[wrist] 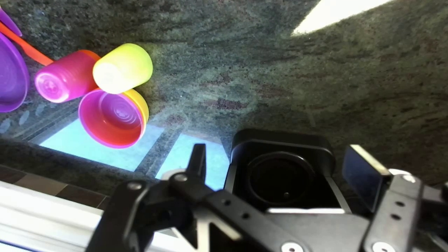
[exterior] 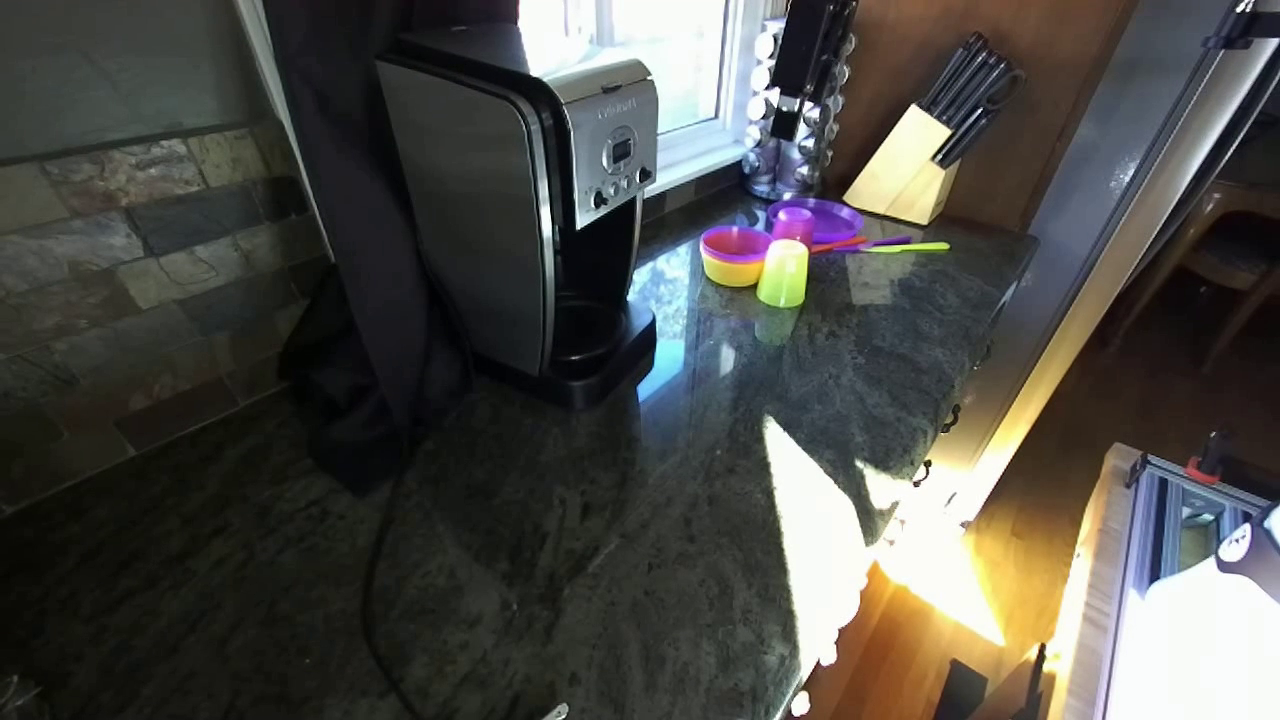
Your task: Press the second button from the left on the coffee making machine
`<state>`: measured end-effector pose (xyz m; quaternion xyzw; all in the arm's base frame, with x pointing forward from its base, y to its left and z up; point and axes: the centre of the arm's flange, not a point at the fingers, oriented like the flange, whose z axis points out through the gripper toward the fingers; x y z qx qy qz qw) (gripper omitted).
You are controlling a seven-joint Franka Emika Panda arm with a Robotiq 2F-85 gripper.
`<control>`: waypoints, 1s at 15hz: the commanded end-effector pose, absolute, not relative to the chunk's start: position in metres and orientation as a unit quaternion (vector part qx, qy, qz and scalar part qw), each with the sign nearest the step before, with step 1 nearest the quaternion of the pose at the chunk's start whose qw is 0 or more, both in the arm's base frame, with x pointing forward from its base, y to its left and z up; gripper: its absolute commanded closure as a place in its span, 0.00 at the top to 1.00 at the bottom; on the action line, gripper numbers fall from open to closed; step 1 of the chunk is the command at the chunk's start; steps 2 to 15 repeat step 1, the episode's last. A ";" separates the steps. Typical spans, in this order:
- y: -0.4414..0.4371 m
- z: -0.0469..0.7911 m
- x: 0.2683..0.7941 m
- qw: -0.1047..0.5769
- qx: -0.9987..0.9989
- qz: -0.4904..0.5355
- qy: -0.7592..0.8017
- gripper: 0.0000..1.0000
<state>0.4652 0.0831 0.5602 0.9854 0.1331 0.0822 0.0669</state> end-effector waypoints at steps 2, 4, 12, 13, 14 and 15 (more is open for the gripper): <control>0.083 0.560 0.465 0.067 0.985 0.082 0.133 1.00; 0.083 0.560 0.465 0.067 0.985 0.082 0.133 1.00; 0.083 0.560 0.465 0.067 0.985 0.082 0.133 1.00; 0.083 0.560 0.465 0.067 0.985 0.082 0.133 1.00; 0.083 0.560 0.465 0.067 0.985 0.082 0.133 1.00; 0.083 0.560 0.465 0.067 0.985 0.082 0.133 1.00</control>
